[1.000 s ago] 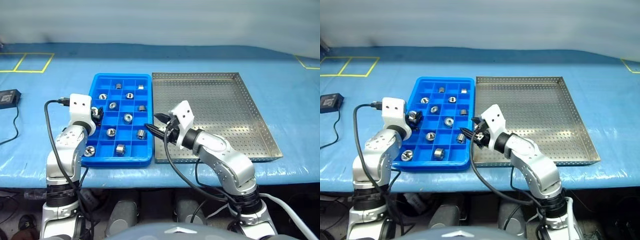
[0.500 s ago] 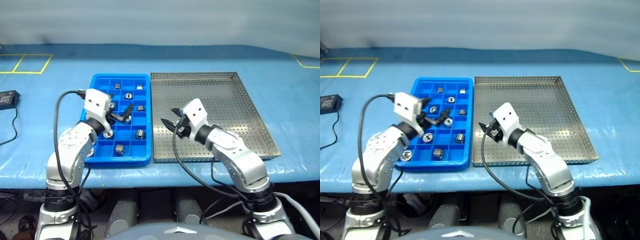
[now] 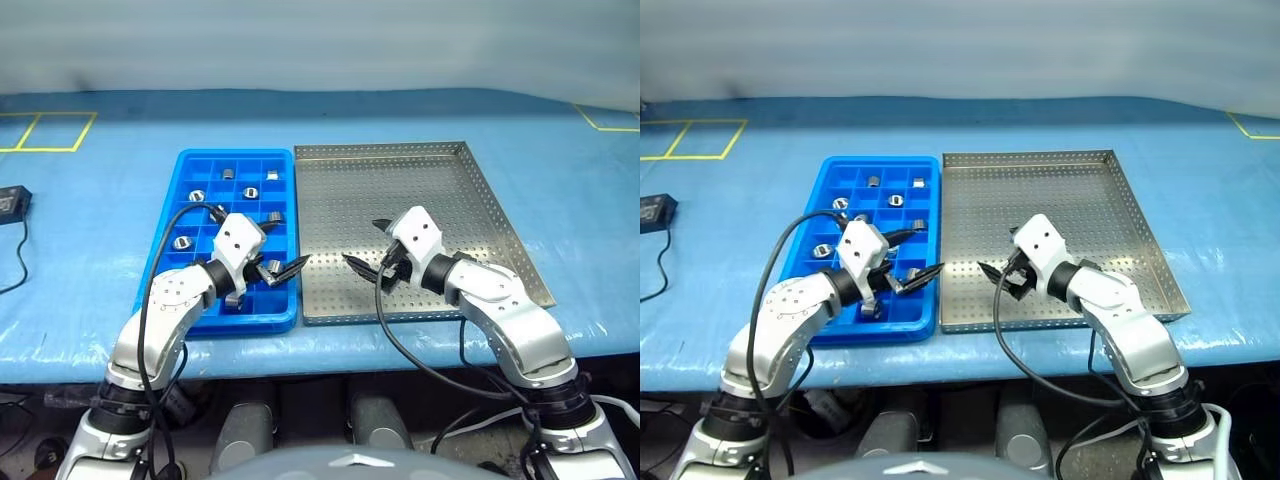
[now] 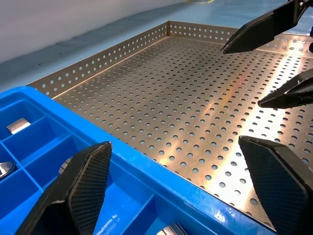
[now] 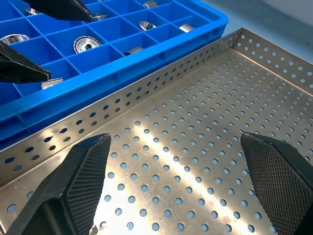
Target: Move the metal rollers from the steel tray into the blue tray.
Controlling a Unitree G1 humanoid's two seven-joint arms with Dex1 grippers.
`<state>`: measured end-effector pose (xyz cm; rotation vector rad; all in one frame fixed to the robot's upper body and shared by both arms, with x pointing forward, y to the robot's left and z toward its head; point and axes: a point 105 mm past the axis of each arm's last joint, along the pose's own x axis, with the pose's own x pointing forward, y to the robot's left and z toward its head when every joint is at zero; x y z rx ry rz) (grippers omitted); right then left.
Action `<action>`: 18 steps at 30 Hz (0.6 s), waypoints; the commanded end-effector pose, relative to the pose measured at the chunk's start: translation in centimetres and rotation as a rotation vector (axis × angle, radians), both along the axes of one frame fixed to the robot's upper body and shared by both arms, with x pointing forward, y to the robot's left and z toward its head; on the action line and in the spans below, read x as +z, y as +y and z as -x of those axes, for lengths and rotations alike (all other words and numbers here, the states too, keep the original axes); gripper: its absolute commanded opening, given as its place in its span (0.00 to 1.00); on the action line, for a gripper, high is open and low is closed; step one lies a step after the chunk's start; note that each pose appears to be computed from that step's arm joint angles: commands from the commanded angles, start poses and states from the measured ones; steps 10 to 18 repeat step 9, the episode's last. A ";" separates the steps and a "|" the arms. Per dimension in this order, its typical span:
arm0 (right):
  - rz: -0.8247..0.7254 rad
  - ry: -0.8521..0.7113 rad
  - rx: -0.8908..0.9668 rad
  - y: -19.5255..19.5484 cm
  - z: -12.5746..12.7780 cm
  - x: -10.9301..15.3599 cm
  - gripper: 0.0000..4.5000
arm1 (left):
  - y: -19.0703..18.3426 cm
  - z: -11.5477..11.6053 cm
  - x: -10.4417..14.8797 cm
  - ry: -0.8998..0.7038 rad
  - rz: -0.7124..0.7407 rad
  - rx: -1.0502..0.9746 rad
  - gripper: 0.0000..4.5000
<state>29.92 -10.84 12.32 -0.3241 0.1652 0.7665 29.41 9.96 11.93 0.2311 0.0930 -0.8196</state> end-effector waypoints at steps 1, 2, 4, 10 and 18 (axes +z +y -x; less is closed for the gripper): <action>-0.020 -0.035 -0.003 -0.2 -0.3 0.9 0.99 | -0.2 0.4 1.1 -0.047 -0.001 -0.021 1.00; -0.020 -0.036 -0.002 -0.1 -0.3 0.9 0.99 | -0.2 0.4 1.1 -0.048 -0.003 -0.021 1.00; -0.021 -0.038 -0.001 -0.1 -0.3 0.9 0.99 | -0.2 0.4 1.1 -0.048 -0.005 -0.021 1.00; -0.026 -0.038 -0.006 0.1 -0.4 0.9 0.99 | -0.4 0.6 0.9 -0.042 -0.007 -0.028 1.00; -0.026 -0.038 -0.006 0.1 -0.4 0.9 0.99 | -0.4 0.6 0.9 -0.042 -0.007 -0.028 1.00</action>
